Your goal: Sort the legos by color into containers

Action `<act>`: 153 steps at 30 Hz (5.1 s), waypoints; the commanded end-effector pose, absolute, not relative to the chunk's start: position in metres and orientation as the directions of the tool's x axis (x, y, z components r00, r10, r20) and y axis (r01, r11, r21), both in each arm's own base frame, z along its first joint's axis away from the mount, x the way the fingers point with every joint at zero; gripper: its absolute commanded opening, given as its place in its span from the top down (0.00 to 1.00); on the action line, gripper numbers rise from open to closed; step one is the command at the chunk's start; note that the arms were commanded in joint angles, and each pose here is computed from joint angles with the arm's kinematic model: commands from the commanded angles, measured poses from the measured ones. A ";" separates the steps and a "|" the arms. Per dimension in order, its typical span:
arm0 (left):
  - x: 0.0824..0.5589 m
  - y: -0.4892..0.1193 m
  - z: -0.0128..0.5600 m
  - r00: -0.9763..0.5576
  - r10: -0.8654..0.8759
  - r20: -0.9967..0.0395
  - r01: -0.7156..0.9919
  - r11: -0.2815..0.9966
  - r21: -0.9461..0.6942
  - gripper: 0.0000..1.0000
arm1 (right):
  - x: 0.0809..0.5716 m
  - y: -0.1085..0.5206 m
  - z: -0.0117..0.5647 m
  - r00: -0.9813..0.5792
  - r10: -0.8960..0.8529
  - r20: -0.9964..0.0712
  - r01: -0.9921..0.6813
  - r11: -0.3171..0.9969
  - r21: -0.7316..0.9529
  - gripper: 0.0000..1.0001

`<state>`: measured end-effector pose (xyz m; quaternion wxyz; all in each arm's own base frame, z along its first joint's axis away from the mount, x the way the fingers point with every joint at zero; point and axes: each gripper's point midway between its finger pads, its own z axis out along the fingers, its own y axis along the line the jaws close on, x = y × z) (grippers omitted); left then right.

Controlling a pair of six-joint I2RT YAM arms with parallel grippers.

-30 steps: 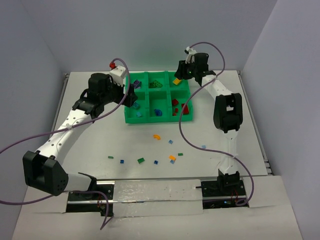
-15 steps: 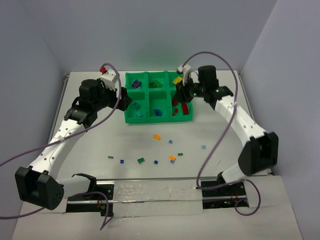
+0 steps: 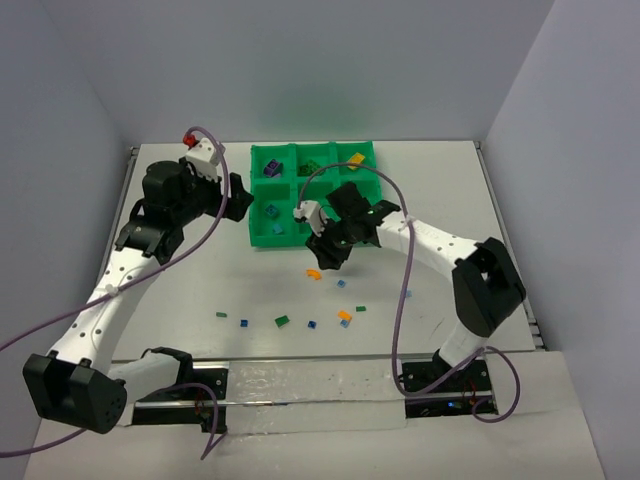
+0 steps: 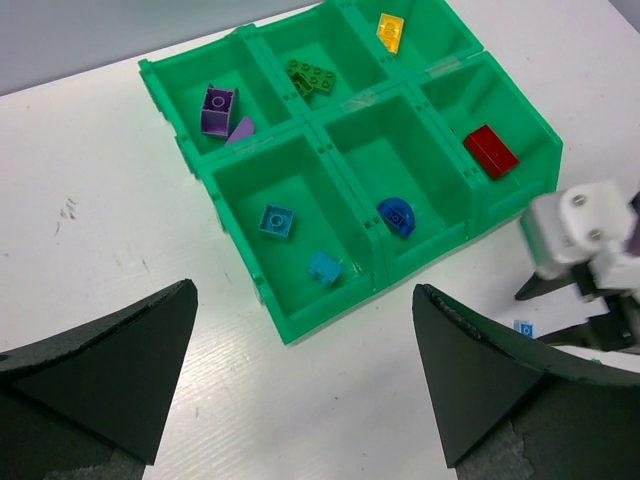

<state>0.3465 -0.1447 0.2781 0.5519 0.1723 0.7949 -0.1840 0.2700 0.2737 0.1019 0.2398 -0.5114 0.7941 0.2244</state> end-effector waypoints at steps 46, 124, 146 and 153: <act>0.338 -0.128 0.284 -0.328 0.064 -0.943 0.451 0.887 -0.096 0.01 | 0.261 0.310 0.035 -0.237 -0.852 -0.468 -0.947 0.309 -0.084 0.92; 0.334 -0.141 0.264 -0.311 0.068 -0.948 0.541 0.832 -0.118 0.01 | 0.122 0.238 0.082 0.522 -0.625 -0.580 -0.846 -0.466 -0.259 0.55; 0.308 -0.128 0.255 -0.331 0.020 -0.944 0.483 0.863 -0.151 0.01 | 0.159 0.257 0.056 -0.012 -0.782 -0.624 -0.991 0.094 -0.098 0.60; 0.309 -0.128 0.252 -0.340 0.021 -0.940 0.478 0.865 -0.154 0.01 | 0.169 0.249 0.050 -0.211 -0.764 -0.610 -0.962 0.272 -0.007 0.58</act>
